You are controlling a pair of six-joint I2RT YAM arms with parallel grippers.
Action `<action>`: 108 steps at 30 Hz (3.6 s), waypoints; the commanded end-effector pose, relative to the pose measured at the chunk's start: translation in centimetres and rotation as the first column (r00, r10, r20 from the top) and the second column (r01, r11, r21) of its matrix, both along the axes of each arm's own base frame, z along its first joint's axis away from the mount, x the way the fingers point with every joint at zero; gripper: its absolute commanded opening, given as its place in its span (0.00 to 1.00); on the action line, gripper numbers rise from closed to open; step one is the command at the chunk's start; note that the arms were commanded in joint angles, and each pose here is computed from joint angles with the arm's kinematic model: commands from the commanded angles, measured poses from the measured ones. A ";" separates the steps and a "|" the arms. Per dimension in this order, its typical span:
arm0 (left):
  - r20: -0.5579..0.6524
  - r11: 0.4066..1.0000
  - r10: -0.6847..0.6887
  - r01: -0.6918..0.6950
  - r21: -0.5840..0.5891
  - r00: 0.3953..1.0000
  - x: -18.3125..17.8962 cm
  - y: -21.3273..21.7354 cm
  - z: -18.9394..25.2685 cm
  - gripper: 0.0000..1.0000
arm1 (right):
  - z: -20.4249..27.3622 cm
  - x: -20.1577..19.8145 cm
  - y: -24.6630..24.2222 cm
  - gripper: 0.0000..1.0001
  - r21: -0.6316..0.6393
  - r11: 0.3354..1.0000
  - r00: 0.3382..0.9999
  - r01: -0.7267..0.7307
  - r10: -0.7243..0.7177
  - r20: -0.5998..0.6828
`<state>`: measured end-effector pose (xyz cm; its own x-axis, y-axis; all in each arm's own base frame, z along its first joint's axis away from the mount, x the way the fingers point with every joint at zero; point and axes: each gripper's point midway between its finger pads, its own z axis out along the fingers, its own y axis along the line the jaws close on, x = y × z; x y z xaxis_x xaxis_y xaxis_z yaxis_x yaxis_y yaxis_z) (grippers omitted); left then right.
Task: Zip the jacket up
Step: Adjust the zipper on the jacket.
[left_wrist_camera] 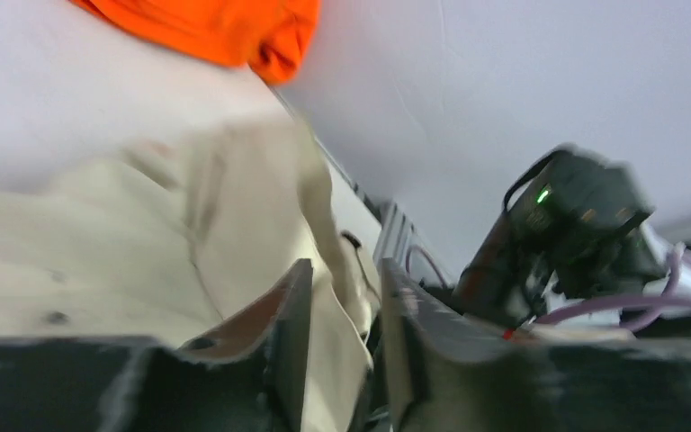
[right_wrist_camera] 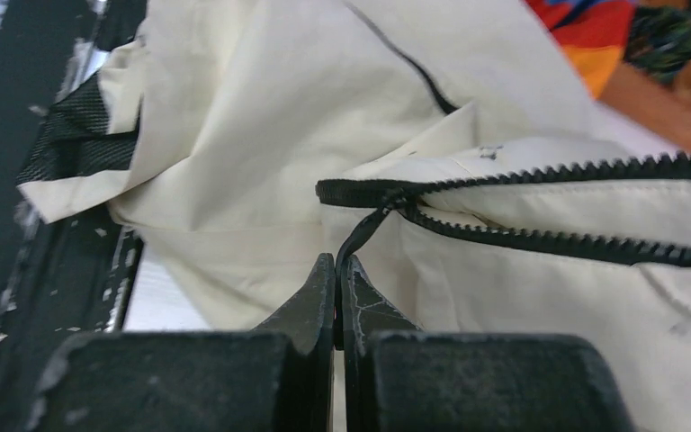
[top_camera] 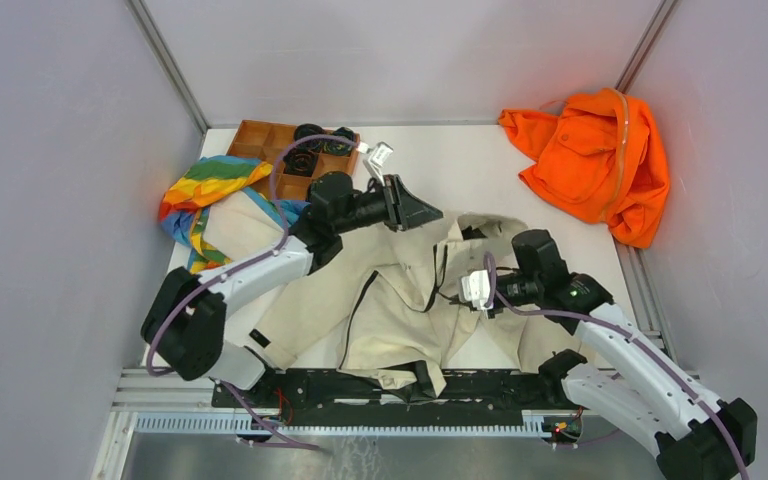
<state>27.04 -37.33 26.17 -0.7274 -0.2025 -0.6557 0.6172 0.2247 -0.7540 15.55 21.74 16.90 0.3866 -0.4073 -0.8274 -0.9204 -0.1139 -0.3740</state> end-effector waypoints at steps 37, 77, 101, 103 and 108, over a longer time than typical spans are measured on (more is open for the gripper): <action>0.192 0.948 0.166 -0.210 0.239 0.967 -4.7 -1.9 -3.9 0.63 | 0.3 2.7 -2.7 0.00 -0.049 0.991 0.990 0.127 -0.130 -0.063; 0.564 0.941 -0.091 -0.114 0.317 0.821 -6.1 -2.1 -1.0 0.02 | 6.4 7.0 -4.6 0.60 0.014 0.983 0.982 0.180 -0.180 -0.050; 0.452 0.954 0.142 -0.243 0.175 0.881 -3.3 -0.7 0.1 0.02 | -1.7 -3.5 -7.2 0.10 -0.301 0.927 0.885 -0.223 0.322 0.336; 0.435 0.962 0.134 -0.223 0.161 0.890 -3.5 -1.1 0.2 0.02 | -2.2 -3.0 -7.4 0.24 -0.322 0.924 0.855 -0.207 0.331 0.400; 0.408 0.968 0.133 -0.207 0.143 0.903 -3.8 -1.3 0.1 0.02 | -3.2 -3.8 -7.4 0.41 -0.343 0.907 0.817 -0.246 0.384 0.430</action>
